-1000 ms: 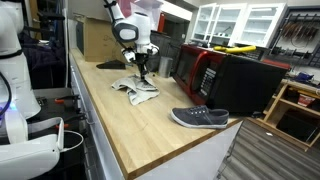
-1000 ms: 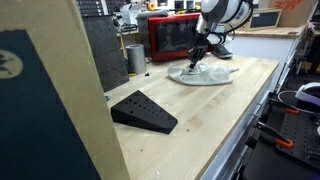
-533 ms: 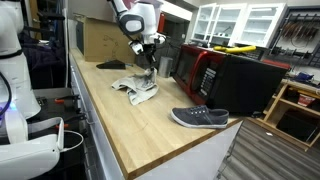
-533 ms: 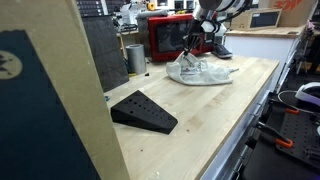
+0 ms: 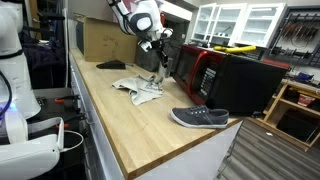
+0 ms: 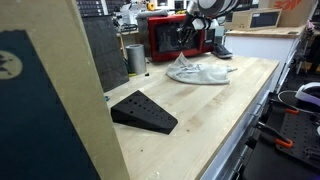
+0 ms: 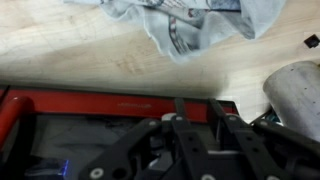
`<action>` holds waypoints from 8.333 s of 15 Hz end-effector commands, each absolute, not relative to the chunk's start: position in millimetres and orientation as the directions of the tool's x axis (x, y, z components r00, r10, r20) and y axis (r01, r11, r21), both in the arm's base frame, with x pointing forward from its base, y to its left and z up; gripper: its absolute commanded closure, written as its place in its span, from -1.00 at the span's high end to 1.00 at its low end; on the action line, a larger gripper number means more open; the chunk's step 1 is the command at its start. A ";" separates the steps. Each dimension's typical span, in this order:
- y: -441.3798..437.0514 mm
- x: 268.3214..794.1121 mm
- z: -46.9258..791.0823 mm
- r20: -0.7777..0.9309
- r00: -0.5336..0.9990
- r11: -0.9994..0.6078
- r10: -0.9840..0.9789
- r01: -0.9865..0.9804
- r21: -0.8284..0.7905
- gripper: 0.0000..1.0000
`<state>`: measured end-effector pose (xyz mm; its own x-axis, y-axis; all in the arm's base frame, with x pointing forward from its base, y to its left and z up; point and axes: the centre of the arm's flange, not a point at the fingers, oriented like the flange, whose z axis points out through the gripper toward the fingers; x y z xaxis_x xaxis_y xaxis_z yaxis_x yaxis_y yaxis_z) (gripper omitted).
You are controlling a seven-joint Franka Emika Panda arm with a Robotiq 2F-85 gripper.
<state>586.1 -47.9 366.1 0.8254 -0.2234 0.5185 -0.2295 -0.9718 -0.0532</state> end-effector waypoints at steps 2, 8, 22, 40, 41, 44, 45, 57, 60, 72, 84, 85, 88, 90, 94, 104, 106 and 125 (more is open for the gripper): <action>-39.0 589.0 373.0 0.587 0.784 -0.968 -0.201 -0.250 0.003 0.35; -47.4 557.8 362.7 0.472 0.866 -0.980 -0.163 -0.196 0.021 1.00; -86.8 499.7 284.1 0.181 0.876 -0.895 -0.447 -0.435 -0.105 1.00; -112.5 493.3 242.1 0.142 0.829 -0.836 -0.541 -0.513 -0.195 1.00; -110.1 495.1 243.4 0.141 0.828 -0.835 -0.542 -0.512 -0.201 1.00; -101.5 500.0 245.2 0.143 0.832 -0.838 -0.536 -0.503 -0.213 1.00; -98.0 502.0 244.5 0.143 0.834 -0.839 -0.533 -0.500 -0.215 1.00; -76.3 523.1 245.9 0.141 0.847 -0.848 -0.512 -0.474 -0.236 1.00; -68.4 526.2 248.3 0.140 0.850 -0.850 -0.507 -0.466 -0.248 1.00; -51.6 520.9 283.8 0.162 0.839 -0.828 -0.520 -0.447 -0.339 1.00; -50.3 518.0 297.4 0.174 0.832 -0.815 -0.526 -0.435 -0.383 1.00; -50.9 517.4 296.7 0.175 0.835 -0.817 -0.522 -0.430 -0.383 1.00; -52.7 515.2 296.0 0.178 0.838 -0.821 -0.516 -0.425 -0.381 0.35; -53.4 513.2 296.8 0.181 0.843 -0.826 -0.506 -0.415 -0.381 0.02; -53.2 509.3 302.3 0.195 0.851 -0.836 -0.488 -0.392 -0.383 -0.59; -44.7 494.9 321.1 0.214 0.868 -0.847 -0.448 -0.336 -0.411 -0.99; -33.0 485.6 326.5 0.186 0.896 -0.854 -0.403 -0.295 -0.429 -0.99; 183.5 395.7 360.5 -0.222 0.944 -0.670 0.244 -0.002 -0.742 -0.99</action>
